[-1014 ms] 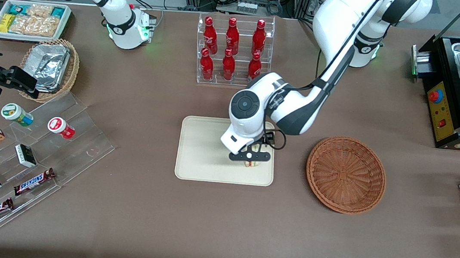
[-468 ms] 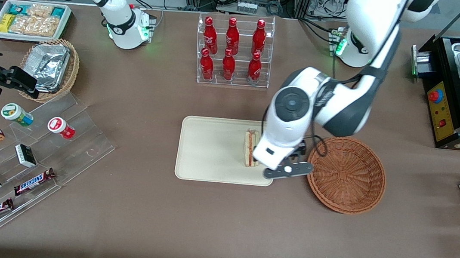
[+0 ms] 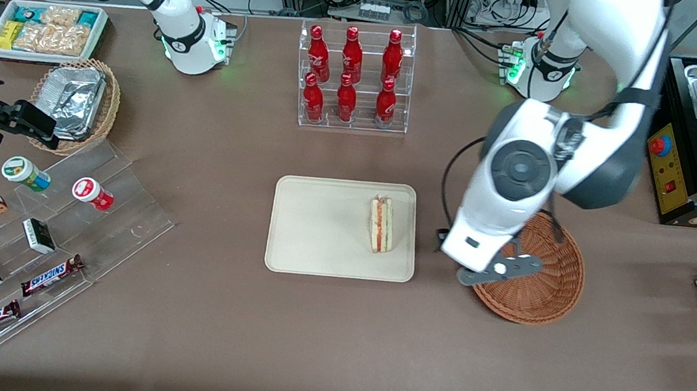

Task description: Place sandwich from basket to tray

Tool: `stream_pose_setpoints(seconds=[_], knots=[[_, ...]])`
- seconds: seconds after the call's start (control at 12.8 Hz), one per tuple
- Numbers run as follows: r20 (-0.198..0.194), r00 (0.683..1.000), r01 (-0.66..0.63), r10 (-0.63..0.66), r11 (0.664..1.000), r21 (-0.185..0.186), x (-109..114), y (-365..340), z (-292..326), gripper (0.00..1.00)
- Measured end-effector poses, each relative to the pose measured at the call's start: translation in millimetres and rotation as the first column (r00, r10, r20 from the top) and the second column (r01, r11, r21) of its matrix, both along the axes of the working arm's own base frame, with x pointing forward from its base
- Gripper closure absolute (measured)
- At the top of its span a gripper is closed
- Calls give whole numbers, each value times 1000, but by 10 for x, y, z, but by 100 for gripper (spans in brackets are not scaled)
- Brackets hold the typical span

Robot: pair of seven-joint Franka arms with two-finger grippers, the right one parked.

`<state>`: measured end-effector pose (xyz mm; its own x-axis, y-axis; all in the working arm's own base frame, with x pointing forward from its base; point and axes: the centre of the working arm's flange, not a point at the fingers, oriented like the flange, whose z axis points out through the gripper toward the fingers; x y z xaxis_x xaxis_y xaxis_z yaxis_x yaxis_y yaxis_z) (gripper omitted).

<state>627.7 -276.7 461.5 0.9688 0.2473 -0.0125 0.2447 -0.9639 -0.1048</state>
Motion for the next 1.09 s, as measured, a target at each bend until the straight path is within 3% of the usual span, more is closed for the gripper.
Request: stream_pose_setpoints(seconds=[0.39, 0.55, 1.09], knots=[[-76, 995, 63, -66, 998, -31, 88, 1042, 426, 0], [-84, 994, 72, -75, 997, -41, 79, 1378, 583, 0], [-163, 975, 135, -148, 987, -87, -265, 1951, 975, 0]])
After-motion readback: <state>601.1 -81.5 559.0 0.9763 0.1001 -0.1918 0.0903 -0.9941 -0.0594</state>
